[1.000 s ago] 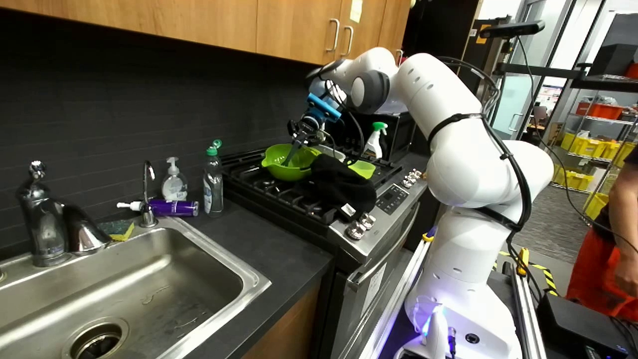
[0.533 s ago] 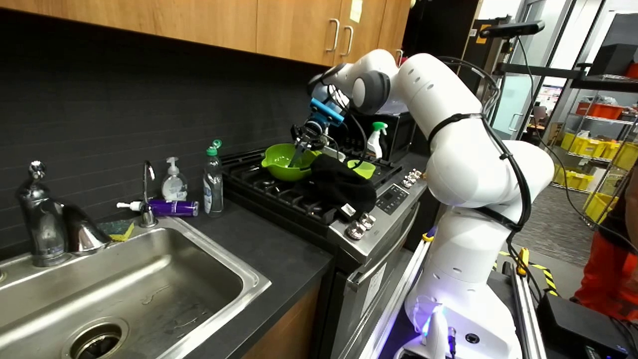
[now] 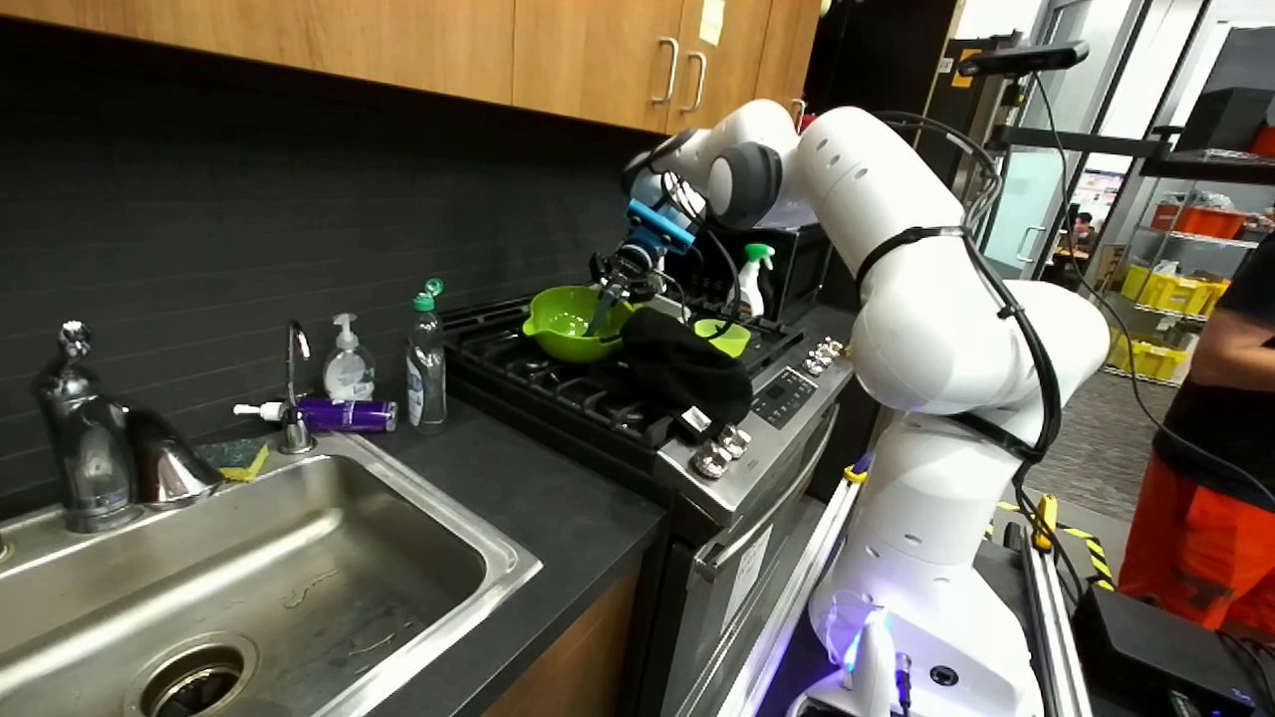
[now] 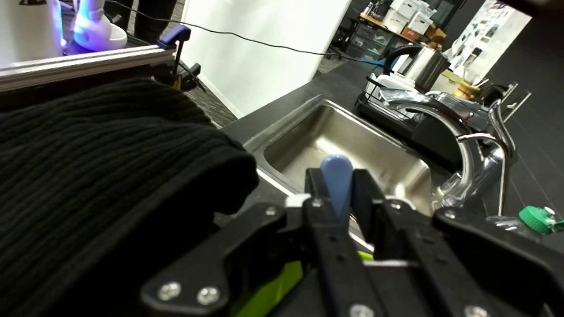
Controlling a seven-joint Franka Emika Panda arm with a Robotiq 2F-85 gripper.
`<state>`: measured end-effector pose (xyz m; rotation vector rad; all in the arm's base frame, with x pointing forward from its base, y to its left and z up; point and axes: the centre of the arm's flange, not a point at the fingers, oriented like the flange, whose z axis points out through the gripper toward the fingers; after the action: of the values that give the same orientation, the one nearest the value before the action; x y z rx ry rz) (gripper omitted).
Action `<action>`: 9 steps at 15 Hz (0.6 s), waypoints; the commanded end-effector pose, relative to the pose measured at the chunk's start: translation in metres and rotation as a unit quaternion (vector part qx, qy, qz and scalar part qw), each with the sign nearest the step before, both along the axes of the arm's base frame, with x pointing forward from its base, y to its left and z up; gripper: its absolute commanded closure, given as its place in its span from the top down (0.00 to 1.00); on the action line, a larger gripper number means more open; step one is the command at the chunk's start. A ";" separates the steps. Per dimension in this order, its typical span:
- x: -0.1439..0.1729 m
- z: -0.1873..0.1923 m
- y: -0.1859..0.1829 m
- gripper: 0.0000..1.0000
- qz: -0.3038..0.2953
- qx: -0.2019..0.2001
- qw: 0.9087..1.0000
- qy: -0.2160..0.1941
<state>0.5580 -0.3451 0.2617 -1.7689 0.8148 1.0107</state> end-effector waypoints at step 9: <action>0.000 0.006 -0.048 0.05 -0.047 -0.039 0.998 0.010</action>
<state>0.5420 -0.3846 0.2694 -1.7587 0.9185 0.9419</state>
